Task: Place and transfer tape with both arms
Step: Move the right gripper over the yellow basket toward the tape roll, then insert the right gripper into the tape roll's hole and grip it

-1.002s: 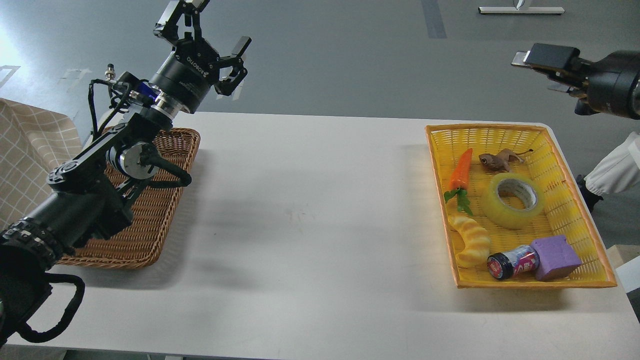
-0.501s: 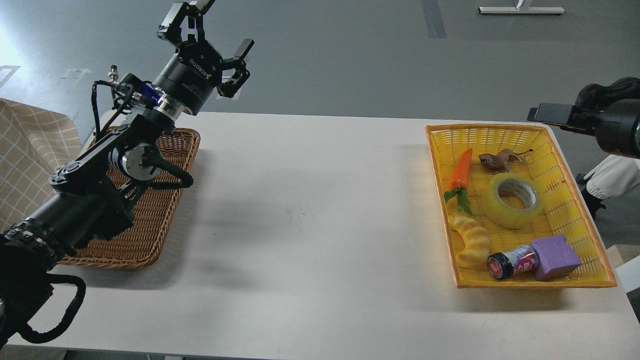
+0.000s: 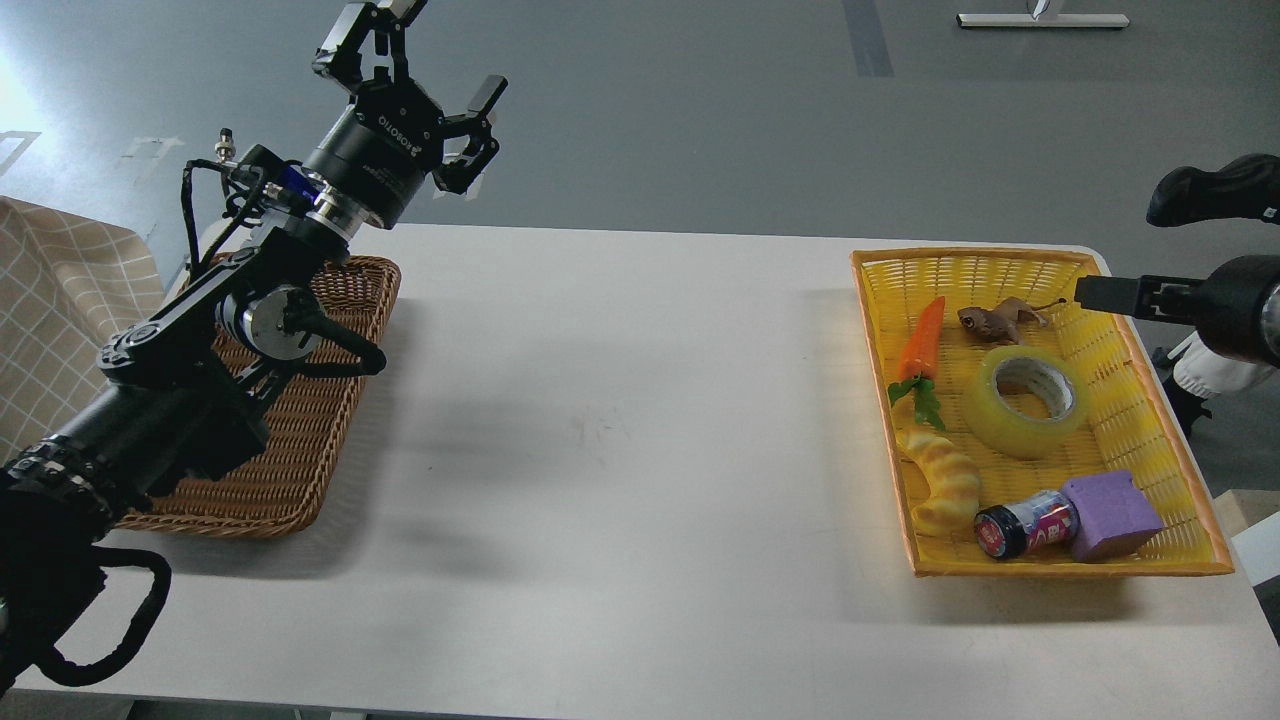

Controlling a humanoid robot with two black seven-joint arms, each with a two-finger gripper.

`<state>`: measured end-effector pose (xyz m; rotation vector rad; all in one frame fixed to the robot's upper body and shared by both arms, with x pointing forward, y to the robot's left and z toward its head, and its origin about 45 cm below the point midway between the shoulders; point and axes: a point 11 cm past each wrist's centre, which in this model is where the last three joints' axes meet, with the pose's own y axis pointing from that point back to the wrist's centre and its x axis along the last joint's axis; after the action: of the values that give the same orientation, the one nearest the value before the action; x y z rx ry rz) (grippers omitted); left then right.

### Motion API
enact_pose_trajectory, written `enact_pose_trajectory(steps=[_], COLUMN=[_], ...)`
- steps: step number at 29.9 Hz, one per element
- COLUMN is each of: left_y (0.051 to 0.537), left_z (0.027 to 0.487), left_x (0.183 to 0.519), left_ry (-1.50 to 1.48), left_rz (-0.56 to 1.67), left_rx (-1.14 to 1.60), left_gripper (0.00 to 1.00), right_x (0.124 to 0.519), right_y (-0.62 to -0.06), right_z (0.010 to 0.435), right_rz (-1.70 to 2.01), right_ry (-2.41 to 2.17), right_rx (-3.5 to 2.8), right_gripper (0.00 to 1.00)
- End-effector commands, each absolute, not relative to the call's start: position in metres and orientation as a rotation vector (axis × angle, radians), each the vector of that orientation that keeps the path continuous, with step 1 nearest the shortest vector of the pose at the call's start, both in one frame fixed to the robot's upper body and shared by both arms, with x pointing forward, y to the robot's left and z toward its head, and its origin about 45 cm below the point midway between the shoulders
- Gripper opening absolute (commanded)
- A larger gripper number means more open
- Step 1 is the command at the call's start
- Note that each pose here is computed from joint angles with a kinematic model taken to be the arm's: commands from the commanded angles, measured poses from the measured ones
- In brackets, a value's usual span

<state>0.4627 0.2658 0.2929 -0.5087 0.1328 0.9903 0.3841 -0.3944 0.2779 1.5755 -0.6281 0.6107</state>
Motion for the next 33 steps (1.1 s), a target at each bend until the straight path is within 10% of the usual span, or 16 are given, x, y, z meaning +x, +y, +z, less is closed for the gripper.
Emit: enact_pose_trajectory(steps=[1, 33], left_y=[0.265, 0.266], left_z=[0.293, 0.295], left_x=[0.463, 0.463], left_ry=[0.133, 0.128], left_rz=[0.988, 0.988], left_rx=[-0.509, -0.509], left_gripper=[0.98, 0.98], right_x=[0.382, 0.389], right_y=[-0.398, -0.401], right_z=[0.273, 0.196], right_rz=[0.606, 0.475], right_ry=[-0.616, -0.574], right_rx=[1.562, 1.521], right_gripper=[0.98, 0.93])
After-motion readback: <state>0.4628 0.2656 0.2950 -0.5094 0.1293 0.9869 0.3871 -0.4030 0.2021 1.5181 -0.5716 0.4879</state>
